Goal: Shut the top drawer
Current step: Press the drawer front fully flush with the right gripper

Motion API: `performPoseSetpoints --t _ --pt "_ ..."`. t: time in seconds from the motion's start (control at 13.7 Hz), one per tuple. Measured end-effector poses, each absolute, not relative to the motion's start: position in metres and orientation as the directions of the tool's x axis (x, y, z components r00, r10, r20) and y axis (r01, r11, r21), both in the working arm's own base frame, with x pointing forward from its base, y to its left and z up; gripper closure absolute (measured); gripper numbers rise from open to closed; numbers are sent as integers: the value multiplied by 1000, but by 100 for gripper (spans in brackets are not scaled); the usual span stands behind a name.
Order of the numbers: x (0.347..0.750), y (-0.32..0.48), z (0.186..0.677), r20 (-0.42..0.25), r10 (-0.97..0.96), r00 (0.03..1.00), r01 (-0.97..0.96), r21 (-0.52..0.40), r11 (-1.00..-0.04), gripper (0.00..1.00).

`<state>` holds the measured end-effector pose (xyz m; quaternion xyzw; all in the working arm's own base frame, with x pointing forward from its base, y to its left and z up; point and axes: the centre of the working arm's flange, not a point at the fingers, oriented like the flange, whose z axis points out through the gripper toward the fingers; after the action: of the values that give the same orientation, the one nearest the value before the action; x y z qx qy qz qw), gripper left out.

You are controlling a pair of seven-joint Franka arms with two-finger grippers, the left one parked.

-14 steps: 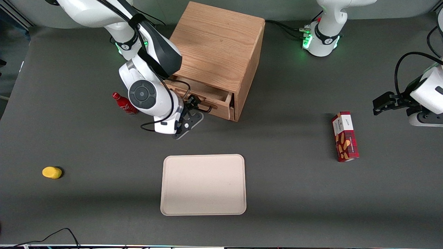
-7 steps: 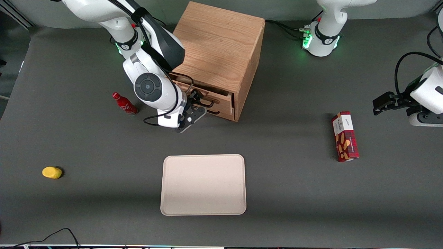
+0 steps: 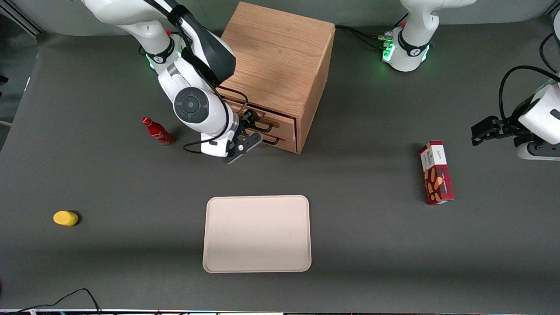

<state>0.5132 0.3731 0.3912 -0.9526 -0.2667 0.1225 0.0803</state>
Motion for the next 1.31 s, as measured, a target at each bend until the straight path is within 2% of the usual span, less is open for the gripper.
performPoseSetpoints --t 0.58,0.88,1.31 --pt "506 379 394 -183 541 821 511 -189 -839 0" --pt "506 382 395 -140 648 749 626 -172 -761 0" --pt "503 385 395 -127 726 676 710 -148 -688 0"
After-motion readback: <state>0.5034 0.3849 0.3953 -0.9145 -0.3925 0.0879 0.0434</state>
